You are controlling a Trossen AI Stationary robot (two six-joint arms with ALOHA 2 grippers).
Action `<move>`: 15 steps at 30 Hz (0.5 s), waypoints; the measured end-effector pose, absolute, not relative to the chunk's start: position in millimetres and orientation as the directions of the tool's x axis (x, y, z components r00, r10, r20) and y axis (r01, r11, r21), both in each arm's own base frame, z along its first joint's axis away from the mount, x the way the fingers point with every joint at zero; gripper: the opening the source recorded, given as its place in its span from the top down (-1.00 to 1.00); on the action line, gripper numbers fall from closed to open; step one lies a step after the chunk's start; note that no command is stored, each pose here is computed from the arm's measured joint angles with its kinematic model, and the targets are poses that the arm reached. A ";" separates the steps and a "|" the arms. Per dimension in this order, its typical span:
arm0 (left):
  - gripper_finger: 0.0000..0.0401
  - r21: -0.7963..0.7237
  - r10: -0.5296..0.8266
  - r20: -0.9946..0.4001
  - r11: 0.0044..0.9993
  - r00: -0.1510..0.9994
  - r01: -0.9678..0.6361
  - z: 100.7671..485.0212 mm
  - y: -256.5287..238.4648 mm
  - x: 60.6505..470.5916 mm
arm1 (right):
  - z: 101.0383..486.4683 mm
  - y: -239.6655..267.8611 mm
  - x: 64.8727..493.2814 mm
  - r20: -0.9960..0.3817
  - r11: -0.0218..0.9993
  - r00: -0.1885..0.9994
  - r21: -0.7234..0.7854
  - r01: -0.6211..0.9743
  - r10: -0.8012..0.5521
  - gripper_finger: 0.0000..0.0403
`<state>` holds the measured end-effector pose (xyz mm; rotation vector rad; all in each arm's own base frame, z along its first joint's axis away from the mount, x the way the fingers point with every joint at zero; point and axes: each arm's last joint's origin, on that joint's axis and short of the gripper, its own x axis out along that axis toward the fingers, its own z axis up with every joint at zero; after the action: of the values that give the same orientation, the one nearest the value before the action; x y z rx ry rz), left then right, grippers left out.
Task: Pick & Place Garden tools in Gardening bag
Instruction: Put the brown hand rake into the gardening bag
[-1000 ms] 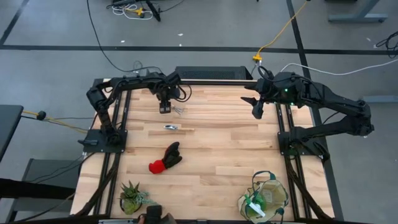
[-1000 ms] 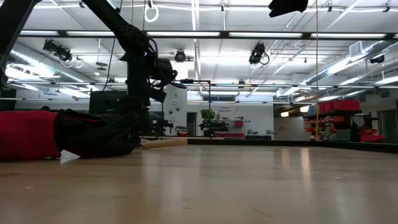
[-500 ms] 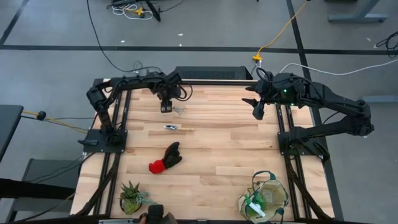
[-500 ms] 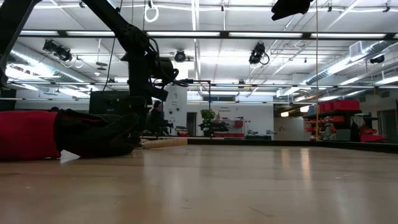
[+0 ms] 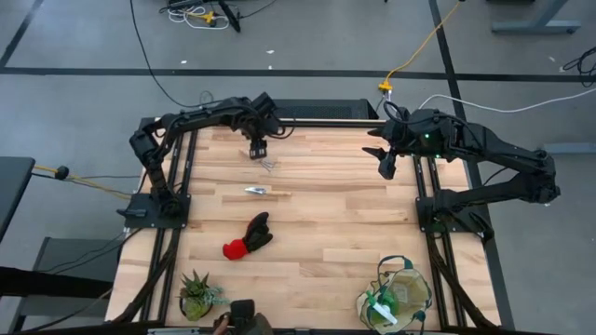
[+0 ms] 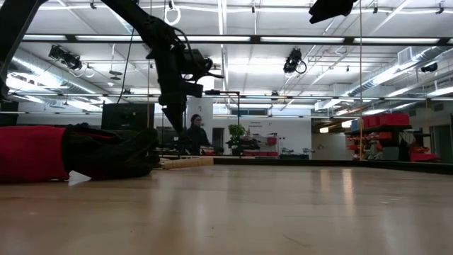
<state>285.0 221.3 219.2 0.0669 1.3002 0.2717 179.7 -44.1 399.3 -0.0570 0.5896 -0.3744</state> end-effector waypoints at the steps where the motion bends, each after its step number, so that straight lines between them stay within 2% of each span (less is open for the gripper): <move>1: 0.03 0.203 0.238 -0.940 0.966 0.243 -0.162 220.1 221.6 285.4 | 399.7 -44.1 180.0 -0.528 0.931 0.768 -0.155 0.331 -0.361 -0.11; 15: 0.03 0.183 0.233 -0.926 0.966 0.298 -0.184 221.7 223.1 289.2 | 407.9 -45.2 184.9 -0.444 0.928 0.816 -0.134 0.349 -0.371 -0.11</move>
<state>289.2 223.1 221.7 0.0446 1.2382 0.2771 184.9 -45.2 407.9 -0.0476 0.4827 -0.3838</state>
